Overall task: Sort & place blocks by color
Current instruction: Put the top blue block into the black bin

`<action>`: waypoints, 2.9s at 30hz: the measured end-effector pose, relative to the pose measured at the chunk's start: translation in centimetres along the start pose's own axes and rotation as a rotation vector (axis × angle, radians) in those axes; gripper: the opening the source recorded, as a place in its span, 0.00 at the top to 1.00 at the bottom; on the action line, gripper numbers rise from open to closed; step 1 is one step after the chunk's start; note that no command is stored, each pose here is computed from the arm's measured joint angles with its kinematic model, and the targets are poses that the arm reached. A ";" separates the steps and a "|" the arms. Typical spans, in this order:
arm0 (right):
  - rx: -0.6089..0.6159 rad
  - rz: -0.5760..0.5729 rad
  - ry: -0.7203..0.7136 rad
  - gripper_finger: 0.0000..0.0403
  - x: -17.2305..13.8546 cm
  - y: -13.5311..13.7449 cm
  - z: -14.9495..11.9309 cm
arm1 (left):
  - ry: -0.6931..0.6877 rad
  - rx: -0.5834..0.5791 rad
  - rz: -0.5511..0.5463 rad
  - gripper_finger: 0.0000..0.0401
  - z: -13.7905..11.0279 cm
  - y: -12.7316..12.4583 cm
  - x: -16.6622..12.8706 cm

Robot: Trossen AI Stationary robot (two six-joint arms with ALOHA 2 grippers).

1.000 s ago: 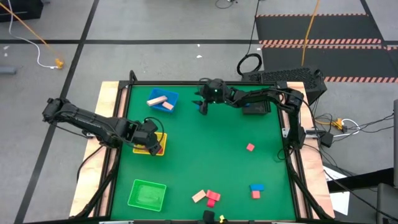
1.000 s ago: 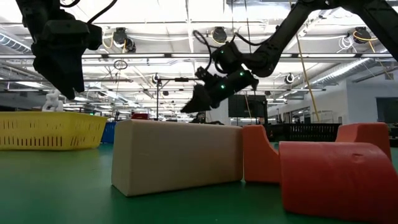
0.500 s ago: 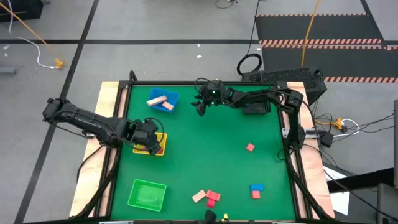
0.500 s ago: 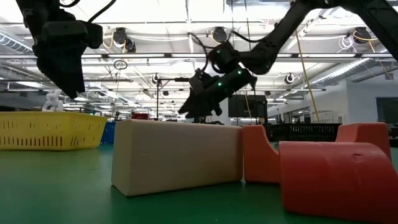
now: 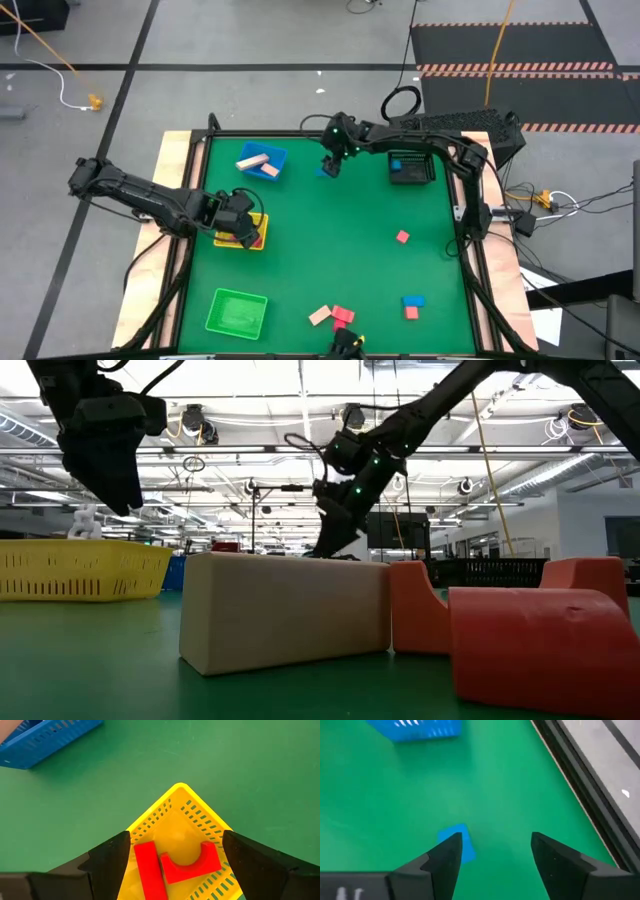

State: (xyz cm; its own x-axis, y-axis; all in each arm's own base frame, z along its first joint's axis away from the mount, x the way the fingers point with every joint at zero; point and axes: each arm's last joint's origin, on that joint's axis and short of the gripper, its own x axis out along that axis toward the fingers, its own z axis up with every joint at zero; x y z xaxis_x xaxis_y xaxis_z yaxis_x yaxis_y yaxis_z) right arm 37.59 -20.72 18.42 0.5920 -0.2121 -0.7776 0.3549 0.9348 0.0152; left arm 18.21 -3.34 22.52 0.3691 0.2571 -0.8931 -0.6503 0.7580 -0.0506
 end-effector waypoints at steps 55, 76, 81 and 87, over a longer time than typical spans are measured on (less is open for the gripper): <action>-0.231 0.084 0.104 0.59 5.4 -0.1 -3.1 | 0.001 0.029 -0.005 0.20 0.0 0.0 0.0; -0.162 -0.147 0.221 0.71 -5.8 -2.0 -1.1 | -0.019 0.022 -0.020 0.20 0.2 -0.2 0.0; -0.046 -0.179 0.212 0.71 -10.8 -2.1 -1.9 | -0.034 0.017 -0.031 0.20 0.3 -0.4 0.0; 0.089 -0.201 0.224 0.71 -13.9 -1.7 -6.8 | -0.035 0.017 -0.030 0.20 0.3 -0.4 0.0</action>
State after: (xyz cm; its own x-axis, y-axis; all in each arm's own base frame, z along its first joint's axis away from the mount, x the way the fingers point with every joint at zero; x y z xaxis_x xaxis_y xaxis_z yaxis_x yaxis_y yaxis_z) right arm 23.89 -17.44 24.92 0.3326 -0.3125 -0.8898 0.5162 0.8500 -0.1055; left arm 18.62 -3.44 22.68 0.4117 0.2547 -0.8750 -0.6274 0.7756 -0.0694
